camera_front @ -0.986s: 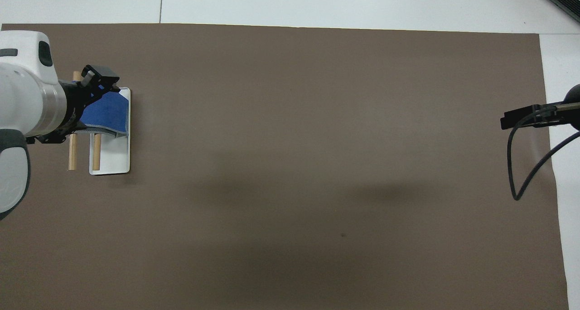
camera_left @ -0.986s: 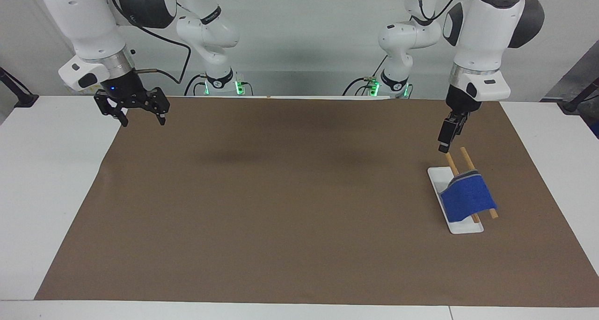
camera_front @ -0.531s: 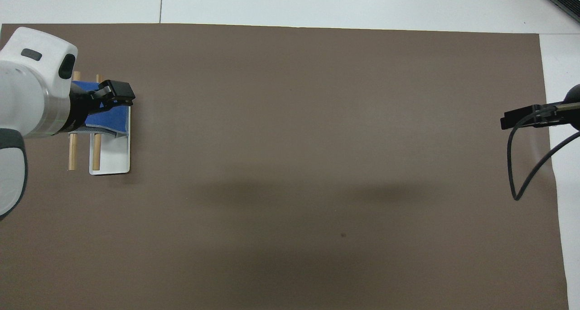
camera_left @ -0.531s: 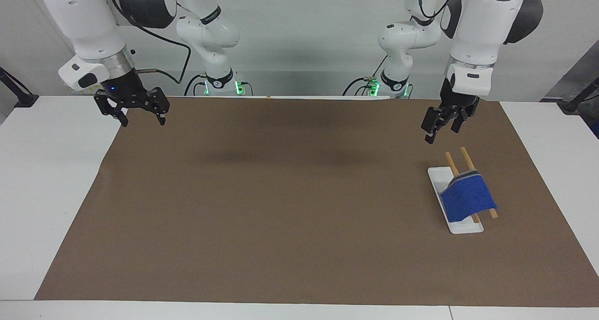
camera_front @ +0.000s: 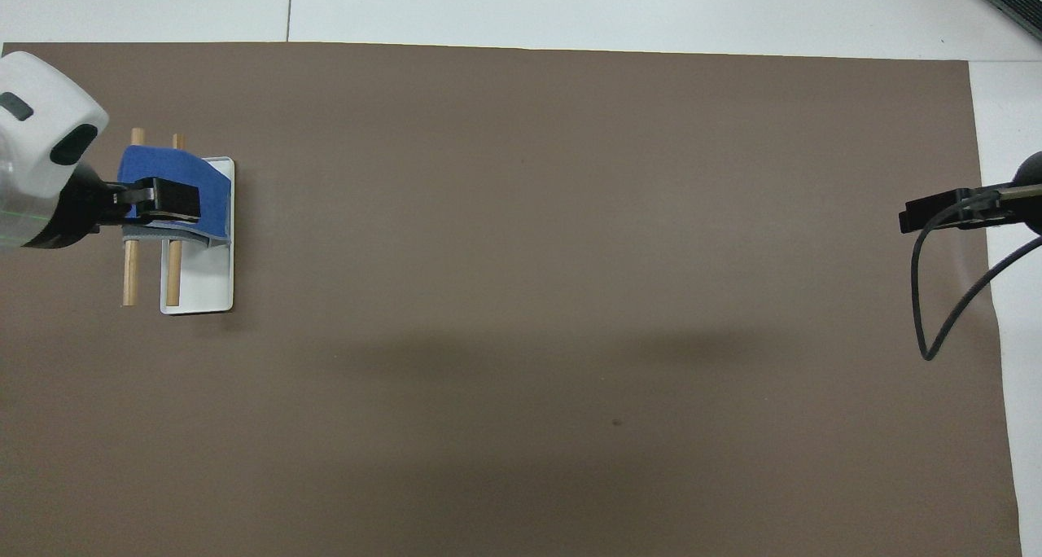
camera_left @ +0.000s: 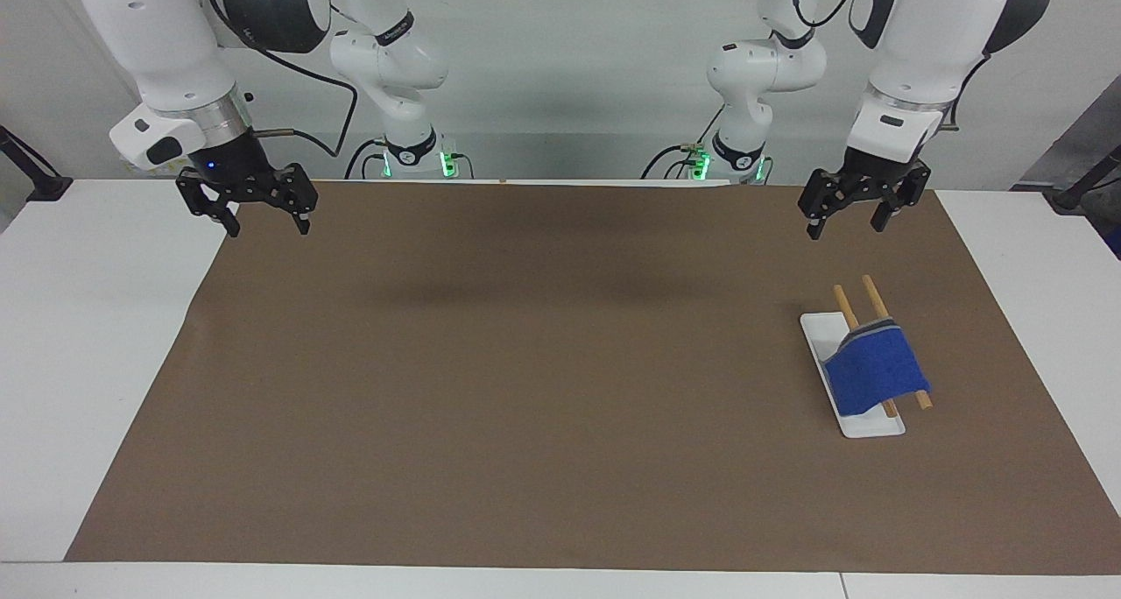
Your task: Right arm passes towel to left arm to hang
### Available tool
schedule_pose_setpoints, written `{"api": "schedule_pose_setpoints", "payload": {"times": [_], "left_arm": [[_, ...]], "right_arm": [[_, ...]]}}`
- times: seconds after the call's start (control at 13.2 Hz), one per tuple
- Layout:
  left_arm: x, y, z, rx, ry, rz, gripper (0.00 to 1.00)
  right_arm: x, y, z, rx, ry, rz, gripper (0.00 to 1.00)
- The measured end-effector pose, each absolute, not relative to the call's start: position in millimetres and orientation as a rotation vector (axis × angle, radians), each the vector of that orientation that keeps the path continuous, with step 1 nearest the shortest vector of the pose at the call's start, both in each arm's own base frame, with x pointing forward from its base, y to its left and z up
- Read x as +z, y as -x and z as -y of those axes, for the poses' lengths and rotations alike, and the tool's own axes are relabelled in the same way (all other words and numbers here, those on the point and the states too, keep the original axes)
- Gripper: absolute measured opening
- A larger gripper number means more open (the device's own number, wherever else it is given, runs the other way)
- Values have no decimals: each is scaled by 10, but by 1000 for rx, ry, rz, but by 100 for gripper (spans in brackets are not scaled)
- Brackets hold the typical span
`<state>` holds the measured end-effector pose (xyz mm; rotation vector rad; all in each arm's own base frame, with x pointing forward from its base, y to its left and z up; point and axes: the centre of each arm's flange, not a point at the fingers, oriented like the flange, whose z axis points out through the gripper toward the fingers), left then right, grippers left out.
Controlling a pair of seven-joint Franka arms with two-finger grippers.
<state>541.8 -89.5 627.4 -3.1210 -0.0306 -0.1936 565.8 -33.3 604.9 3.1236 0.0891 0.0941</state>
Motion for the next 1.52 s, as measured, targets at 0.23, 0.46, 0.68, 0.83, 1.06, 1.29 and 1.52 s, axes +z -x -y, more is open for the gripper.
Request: {"api": "schedule_pose_setpoints", "payload": {"times": [0.23, 0.46, 0.68, 0.83, 1.06, 1.29, 1.52], "left_arm": [[6502, -5385, 656, -163, 3149, -81, 100], [6574, -5340, 616, -110, 3150, -110, 100], [6630, -5362, 607, -46, 3162, -126, 100], [6681, -5403, 561, -28, 3169, -132, 100], [6698, -5396, 567, 2, 3168, -137, 100], [6722, -5377, 584, 8, 3166, -169, 100], [6705, -5380, 554, 12, 3157, -290, 100]], "right_arm": [[6049, -5658, 333, 94, -3124, -89, 100], [6049, -5658, 333, 94, -3124, -89, 100], [6046, -5655, 339, 90, -3124, -87, 100], [6044, -5653, 344, 86, -3124, -86, 100], [6027, -5634, 291, 56, -3126, -100, 100], [6025, -5628, 306, 50, -3126, -96, 100], [6026, -5631, 245, 50, -3126, -112, 100]]}}
